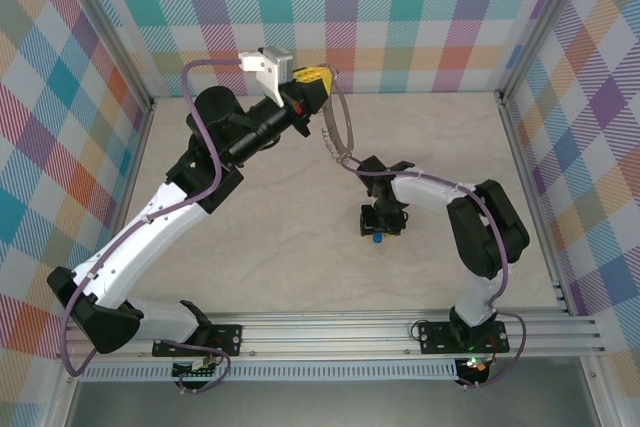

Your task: Put the keys on the keyring

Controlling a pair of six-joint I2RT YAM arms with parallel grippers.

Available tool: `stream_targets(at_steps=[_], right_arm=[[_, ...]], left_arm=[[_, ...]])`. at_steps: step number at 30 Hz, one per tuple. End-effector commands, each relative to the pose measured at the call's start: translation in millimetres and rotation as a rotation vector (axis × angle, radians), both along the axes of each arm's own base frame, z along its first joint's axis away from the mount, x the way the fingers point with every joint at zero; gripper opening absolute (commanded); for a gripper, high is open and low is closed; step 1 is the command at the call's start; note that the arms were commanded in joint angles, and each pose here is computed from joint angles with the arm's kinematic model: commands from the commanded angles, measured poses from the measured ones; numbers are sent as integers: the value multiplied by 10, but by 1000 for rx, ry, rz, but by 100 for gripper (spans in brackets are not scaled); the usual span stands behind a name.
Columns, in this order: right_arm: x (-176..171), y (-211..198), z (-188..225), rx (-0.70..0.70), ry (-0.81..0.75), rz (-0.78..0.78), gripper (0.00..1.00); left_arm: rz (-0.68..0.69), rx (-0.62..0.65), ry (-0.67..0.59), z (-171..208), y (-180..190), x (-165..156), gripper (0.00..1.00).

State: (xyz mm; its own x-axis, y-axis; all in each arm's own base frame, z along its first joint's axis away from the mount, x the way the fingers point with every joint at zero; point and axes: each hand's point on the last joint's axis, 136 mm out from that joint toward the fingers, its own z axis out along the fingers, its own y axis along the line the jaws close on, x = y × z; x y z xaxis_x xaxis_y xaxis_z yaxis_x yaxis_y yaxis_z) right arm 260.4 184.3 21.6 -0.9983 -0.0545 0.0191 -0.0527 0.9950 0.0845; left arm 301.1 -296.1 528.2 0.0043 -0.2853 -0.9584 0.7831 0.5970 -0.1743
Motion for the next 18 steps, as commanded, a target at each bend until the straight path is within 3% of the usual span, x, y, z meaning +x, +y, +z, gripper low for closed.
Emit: stream_targets(at_steps=[1, 6, 10, 14, 18], right_arm=[[69, -37, -4, -43, -16, -17, 46], [155, -1, -71, -54, -19, -26, 43], [176, 33, -104, -44, -16, -21, 28], [197, 131, -44, 15, -27, -6, 16], [222, 337, 110, 144, -50, 14, 11]], left_arm=[[6, -81, -69, 300, 135, -116, 0], [7, -81, -67, 291, 131, -109, 0], [8, -81, -66, 292, 134, -112, 0], [11, -80, -66, 292, 146, -116, 0], [10, -82, -68, 300, 148, -120, 0]])
